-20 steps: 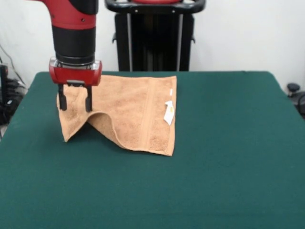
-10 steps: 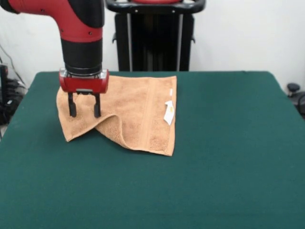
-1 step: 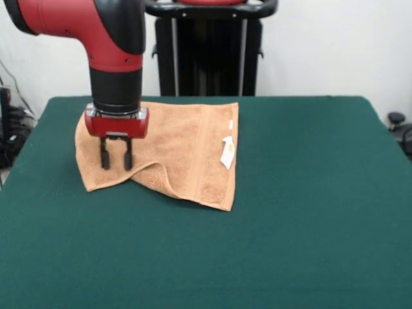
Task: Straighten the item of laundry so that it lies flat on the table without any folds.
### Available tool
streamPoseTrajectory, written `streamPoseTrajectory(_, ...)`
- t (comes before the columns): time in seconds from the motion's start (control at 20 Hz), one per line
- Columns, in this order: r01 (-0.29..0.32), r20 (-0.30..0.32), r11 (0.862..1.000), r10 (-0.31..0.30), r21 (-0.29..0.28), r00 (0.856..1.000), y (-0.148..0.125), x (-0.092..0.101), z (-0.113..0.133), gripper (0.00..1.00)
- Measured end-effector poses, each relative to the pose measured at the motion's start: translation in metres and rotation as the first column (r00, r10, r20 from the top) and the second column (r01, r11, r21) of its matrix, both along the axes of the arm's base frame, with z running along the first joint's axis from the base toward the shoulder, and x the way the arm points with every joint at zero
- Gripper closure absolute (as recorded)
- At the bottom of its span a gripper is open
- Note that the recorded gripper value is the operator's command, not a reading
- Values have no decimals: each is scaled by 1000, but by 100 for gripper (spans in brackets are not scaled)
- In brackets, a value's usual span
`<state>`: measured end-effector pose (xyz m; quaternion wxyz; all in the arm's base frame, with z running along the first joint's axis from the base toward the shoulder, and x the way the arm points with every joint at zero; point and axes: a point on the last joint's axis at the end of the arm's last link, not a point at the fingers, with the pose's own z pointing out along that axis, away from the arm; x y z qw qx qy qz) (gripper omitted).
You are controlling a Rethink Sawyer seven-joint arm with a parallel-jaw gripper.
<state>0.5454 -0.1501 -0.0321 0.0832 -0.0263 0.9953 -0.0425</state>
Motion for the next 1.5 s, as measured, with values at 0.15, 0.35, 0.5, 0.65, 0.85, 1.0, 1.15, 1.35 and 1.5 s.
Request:
streamPoseTrajectory(0.15, -8, 18, 1000, 8, -4, 1000, 3, 2, -1, 100)
streamPoseTrajectory(0.35, -21, 30, 1000, 22, -22, 999, 6, 1, -2, 100)
streamPoseTrajectory(0.5, -19, 29, 999, 20, -25, 999, 7, 1, 0, 100)
streamPoseTrajectory(0.65, -15, 32, 1000, 16, -27, 999, 8, 4, 2, 100)
streamPoseTrajectory(0.85, -8, 38, 999, 9, -34, 999, 9, 8, 7, 100)
streamPoseTrajectory(1.0, 7, 41, 999, -5, -44, 999, 10, 12, 14, 100)
streamPoseTrajectory(1.15, 20, 52, 999, -18, -44, 999, 11, 17, 19, 0)
streamPoseTrajectory(1.35, 39, 62, 998, -36, -44, 997, 6, 21, 24, 0)
streamPoseTrajectory(1.5, 57, 65, 998, -54, -41, 996, 2, 21, 25, 0)
